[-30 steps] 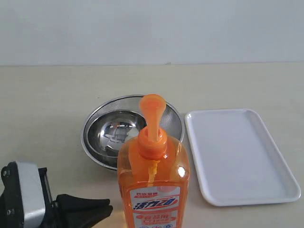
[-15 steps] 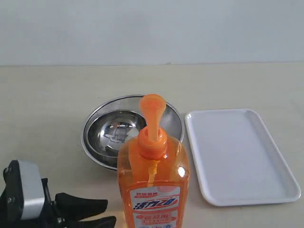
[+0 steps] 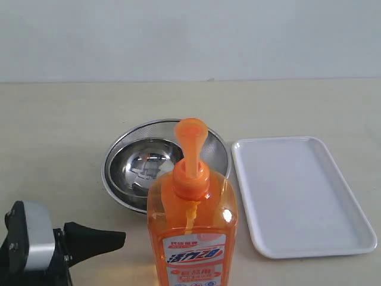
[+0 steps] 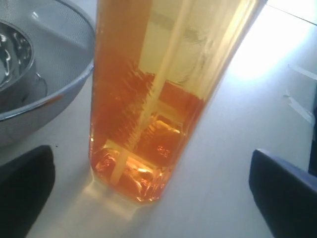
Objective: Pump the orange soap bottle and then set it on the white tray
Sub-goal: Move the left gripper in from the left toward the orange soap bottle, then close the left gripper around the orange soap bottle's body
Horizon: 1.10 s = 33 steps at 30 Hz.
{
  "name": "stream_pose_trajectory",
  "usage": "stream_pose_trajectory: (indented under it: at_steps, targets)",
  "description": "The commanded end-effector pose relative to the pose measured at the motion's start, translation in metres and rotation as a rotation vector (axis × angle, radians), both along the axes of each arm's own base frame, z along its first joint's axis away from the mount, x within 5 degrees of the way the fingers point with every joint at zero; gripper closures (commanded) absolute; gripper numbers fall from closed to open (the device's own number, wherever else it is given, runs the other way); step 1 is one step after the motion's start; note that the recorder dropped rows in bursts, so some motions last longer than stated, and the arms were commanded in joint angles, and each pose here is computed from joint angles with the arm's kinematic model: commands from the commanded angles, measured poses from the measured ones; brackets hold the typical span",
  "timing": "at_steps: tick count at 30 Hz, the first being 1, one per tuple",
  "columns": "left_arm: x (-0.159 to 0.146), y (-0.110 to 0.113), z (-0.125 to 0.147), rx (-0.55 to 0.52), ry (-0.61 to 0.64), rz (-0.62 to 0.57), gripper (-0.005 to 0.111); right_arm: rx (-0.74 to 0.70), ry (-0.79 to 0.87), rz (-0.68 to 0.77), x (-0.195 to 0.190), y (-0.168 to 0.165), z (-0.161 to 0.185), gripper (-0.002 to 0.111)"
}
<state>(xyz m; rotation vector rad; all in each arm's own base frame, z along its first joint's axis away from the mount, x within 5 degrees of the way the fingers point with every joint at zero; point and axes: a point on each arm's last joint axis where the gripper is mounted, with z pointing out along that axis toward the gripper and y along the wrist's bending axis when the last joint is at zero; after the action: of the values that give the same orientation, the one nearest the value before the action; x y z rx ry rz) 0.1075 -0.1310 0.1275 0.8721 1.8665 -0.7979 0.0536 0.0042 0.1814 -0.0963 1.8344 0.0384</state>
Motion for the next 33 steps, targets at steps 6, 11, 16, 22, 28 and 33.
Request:
stream_pose_trajectory:
  at_steps: [6,11,16,22,28,33]
  targets:
    - [0.002,-0.001,0.004,0.026,-0.155,-0.034,-0.001,0.001,-0.020,-0.003,0.000,0.000,0.002,0.109]
    - [0.017,-0.013,0.014,0.002,-0.232,-0.037,0.013,0.001,-0.020,-0.003,0.000,0.000,0.002,0.109]
    - [0.026,-0.019,0.018,0.017,-0.244,-0.033,0.047,0.001,-0.020,-0.003,0.000,0.000,0.002,0.109]
    - [0.027,-0.013,0.006,0.135,-0.164,0.011,0.049,0.001,-0.020,-0.003,0.000,0.000,0.002,0.109]
    - [0.026,-0.014,0.007,0.124,-0.179,-0.013,0.019,0.001,-0.020,-0.003,0.000,0.000,0.002,0.109]
    - [0.026,-0.014,0.006,0.130,-0.161,-0.006,0.002,0.001,-0.020,-0.003,0.000,0.000,0.002,0.109]
